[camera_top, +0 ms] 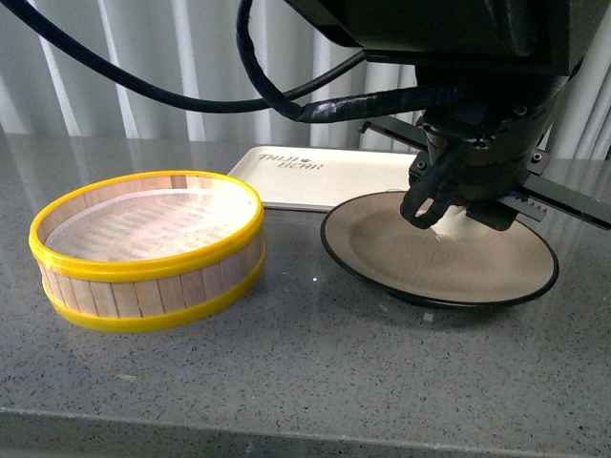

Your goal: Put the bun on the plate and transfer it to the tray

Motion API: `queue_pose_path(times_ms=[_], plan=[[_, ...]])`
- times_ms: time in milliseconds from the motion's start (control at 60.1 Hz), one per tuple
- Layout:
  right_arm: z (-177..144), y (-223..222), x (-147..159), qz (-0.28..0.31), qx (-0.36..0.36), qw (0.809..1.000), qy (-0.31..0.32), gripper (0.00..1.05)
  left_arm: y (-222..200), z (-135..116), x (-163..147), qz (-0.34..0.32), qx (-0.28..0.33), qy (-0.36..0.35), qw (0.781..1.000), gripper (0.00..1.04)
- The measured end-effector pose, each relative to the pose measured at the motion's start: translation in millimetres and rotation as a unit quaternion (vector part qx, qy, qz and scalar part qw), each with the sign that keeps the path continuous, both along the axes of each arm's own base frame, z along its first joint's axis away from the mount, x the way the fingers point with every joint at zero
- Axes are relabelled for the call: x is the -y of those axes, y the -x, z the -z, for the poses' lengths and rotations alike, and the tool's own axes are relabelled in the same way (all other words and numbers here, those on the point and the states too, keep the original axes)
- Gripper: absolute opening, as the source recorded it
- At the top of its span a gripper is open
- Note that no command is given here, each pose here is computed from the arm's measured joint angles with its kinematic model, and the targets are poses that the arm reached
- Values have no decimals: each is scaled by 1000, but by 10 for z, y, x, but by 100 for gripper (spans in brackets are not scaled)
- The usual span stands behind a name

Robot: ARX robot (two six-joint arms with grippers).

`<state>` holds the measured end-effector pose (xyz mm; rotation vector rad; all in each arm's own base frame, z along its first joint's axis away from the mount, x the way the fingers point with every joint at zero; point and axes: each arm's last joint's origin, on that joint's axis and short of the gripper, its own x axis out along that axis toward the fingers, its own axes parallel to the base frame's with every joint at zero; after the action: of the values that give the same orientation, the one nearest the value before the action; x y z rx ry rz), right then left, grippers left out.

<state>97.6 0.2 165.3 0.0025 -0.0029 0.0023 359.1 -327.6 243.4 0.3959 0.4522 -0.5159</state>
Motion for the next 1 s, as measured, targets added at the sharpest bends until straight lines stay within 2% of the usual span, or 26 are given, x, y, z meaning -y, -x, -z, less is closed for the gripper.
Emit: queue_pose_path(times_ms=[549,582,698,998], plan=[[0,0,0,0,0,1000,0,96,-84,195,87,-10,-12,-19,1000,4],[0,0,0,0,0,1000,0,96,-88,201,91,-11,-13,-20,1000,7],[0,0,0,0,0,1000,0,96,-85,210,91,-9,-22,-22,999,32],[0,0,0,0,0,1000,0,96,-107,186,69,-15,-27,-6,1000,76]])
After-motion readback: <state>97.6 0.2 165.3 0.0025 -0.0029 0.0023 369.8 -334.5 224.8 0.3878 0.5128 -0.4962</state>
